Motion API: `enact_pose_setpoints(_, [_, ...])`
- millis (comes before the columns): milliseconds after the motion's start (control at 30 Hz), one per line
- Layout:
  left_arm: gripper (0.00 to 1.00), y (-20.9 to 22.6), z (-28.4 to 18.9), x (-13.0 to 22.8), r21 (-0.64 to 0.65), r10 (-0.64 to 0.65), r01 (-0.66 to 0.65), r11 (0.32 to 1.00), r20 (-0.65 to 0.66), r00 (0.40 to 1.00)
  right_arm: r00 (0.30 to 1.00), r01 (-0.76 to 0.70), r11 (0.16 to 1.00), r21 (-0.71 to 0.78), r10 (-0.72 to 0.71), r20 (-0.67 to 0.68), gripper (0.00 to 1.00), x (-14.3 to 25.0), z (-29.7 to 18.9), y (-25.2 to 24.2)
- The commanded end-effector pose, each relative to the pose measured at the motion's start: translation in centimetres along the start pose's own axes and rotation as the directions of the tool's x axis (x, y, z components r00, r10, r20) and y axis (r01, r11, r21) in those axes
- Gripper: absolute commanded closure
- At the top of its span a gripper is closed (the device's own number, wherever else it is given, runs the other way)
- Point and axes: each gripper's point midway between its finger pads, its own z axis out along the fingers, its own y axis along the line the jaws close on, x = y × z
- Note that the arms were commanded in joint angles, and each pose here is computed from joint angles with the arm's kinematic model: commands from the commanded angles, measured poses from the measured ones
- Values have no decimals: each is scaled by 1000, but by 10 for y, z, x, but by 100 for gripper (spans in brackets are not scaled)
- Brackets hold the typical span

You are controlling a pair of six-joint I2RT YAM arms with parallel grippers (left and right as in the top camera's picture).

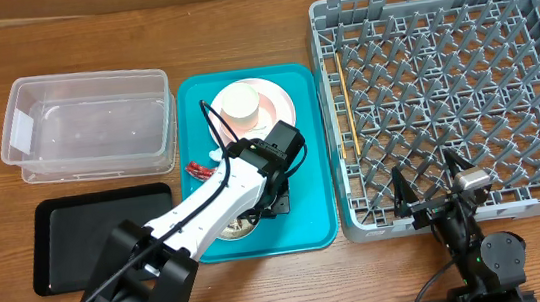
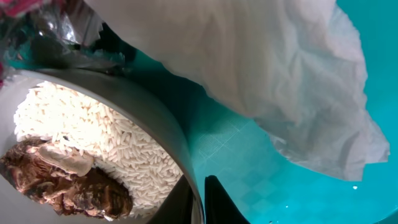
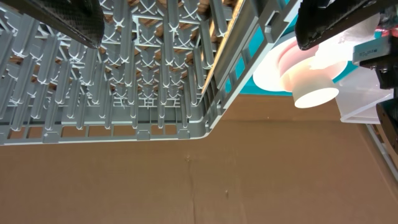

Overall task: Sort waste into correct bins and load items into the dishwasher
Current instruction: 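Lift the bowl and carry it left over the black tray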

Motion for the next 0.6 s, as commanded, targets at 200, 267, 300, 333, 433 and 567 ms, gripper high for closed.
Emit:
enact_pose_setpoints(200, [96, 4, -4, 6, -7, 10, -10, 1000, -23, 1000, 1000, -4, 1000, 9, 4, 4, 0, 2, 0, -2])
enact_pose_setpoints(267, [96, 3, -9, 9, 10, 17, -17, 1000, -52, 998, 1000, -4, 1000, 9, 4, 4, 0, 2, 0, -2])
enact_pose_setpoints(300, [96, 0, -13, 10, 31, 43, -41, 999, -66, 997, 1000, -4, 1000, 9, 4, 4, 0, 2, 0, -2])
enact_pose_setpoints(333, [96, -3, -17, 10, 47, 67, -63, 997, -76, 995, 1000, -4, 1000, 9, 4, 4, 0, 2, 0, -2])
enact_pose_setpoints(433, [96, 0, -37, 4, 45, 108, -105, 993, -72, 992, 1000, -4, 1000, 9, 4, 4, 0, 2, 0, -2])
enact_pose_setpoints(567, [96, 7, -63, -7, 59, 110, -108, 992, -33, 993, 1000, -4, 1000, 9, 4, 4, 0, 2, 0, -2])
